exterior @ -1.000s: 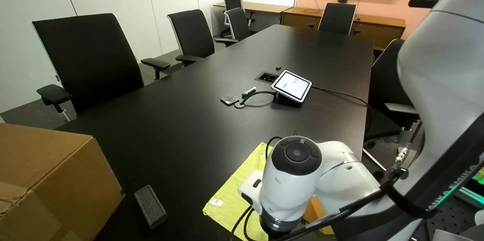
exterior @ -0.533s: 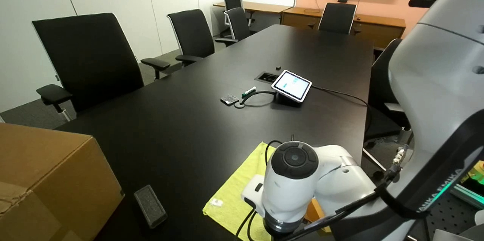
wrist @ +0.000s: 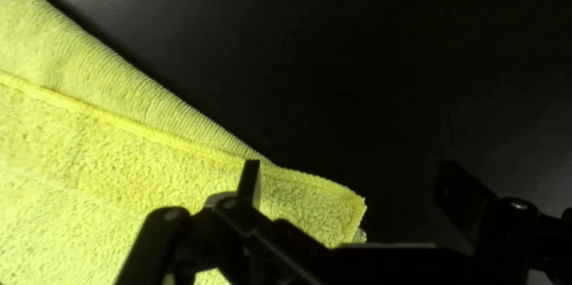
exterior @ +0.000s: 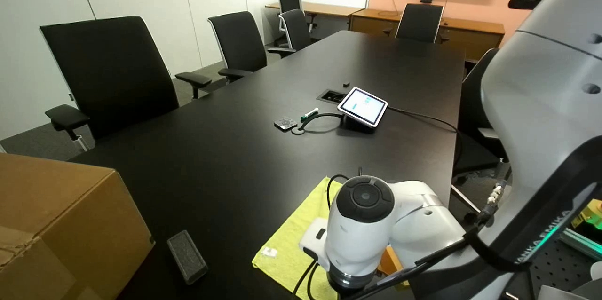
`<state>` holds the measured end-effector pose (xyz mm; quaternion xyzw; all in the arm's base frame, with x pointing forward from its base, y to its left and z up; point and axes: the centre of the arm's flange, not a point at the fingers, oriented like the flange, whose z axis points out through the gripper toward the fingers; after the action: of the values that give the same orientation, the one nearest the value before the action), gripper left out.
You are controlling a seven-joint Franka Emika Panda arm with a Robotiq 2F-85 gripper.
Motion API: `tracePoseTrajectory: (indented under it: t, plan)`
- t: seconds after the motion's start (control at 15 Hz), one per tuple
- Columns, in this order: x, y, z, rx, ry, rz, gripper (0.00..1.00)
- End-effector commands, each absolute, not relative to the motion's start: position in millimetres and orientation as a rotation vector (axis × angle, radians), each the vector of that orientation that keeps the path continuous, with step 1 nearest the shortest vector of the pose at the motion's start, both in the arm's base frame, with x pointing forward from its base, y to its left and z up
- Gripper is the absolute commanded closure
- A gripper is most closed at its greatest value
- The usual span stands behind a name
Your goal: Fold the yellow towel.
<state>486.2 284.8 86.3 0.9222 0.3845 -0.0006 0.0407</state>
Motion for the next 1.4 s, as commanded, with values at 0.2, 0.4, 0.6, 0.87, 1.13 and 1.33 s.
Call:
tracePoseTrajectory:
  t: [0.2, 0.4, 0.6, 0.87, 1.13, 1.33]
  plan:
    - [501, 286, 78, 2.793, 1.238, 0.023, 0.0]
    - [505, 288, 79, 2.786, 1.247, 0.029, 0.0]
    - [509, 286, 79, 2.785, 1.241, 0.032, 0.0]
    - [516, 282, 71, 2.78, 1.22, 0.032, 0.0]
    - [525, 278, 65, 2.782, 1.195, 0.034, 0.0]
    - [529, 278, 66, 2.781, 1.192, 0.032, 0.32]
